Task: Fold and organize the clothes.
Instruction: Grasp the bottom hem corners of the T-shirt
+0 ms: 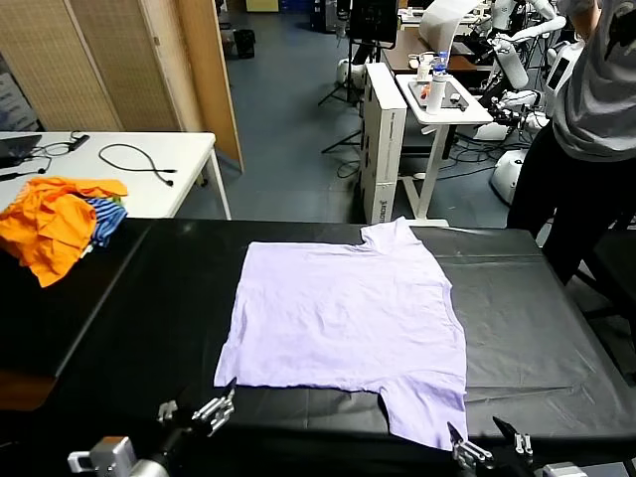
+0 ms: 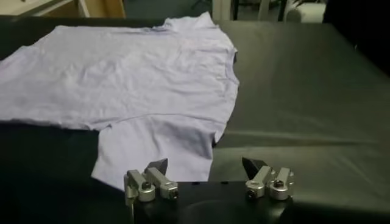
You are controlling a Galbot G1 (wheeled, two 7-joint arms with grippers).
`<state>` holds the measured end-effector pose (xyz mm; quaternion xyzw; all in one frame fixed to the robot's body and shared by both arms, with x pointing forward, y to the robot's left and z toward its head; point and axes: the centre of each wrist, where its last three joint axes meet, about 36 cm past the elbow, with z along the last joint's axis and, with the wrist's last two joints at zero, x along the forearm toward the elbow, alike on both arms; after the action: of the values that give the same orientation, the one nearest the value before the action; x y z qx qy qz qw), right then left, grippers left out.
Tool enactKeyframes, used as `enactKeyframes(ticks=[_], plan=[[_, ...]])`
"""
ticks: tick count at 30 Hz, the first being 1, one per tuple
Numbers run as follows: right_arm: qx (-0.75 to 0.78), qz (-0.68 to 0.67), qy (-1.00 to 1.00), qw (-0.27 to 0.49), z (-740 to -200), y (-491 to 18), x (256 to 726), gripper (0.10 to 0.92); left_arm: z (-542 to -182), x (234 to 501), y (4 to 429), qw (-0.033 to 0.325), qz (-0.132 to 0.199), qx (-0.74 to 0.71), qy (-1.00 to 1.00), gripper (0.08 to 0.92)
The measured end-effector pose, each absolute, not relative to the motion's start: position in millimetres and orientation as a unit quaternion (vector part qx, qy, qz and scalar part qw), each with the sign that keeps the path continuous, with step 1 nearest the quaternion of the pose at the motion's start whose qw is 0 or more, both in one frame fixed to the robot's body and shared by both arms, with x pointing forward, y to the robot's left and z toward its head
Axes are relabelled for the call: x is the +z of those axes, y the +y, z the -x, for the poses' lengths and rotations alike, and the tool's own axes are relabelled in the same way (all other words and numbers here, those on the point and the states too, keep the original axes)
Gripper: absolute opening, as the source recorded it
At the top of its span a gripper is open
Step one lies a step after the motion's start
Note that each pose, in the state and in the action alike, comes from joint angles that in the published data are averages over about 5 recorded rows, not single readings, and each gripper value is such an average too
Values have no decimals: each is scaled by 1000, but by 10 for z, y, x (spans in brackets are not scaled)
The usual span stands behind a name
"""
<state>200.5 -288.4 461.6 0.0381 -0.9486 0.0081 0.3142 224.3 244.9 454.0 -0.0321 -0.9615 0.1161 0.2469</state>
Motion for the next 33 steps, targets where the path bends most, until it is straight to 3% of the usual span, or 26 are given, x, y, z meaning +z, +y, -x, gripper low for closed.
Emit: enactKeyframes(ticks=[11, 16, 19, 22, 26, 29, 33], plan=[[3, -35, -949, 313, -2090, -2887, 4495, 907, -2324, 4275, 2426, 257, 14, 120, -959, 891], [3, -36, -948, 317, -2072, -2886, 4464, 906, -2347, 4170, 2420, 261, 6, 121, -958, 773], [3, -36, -947, 320, -2073, -2884, 4440, 871, -2367, 4123, 2427, 261, 3, 123, -957, 744], [2, -36, -946, 323, -2069, -2880, 4408, 779, -2380, 4086, 2432, 262, 1, 125, -957, 695], [2, -36, -944, 329, -2052, -2876, 4370, 593, -2382, 4052, 2435, 264, -1, 126, -956, 466], [2, -37, -943, 331, -2044, -2874, 4360, 410, -2369, 4039, 2436, 268, -2, 125, -955, 293], [3, -34, -943, 331, -2032, -2871, 4379, 176, -2347, 4040, 2436, 271, -1, 125, -955, 166]])
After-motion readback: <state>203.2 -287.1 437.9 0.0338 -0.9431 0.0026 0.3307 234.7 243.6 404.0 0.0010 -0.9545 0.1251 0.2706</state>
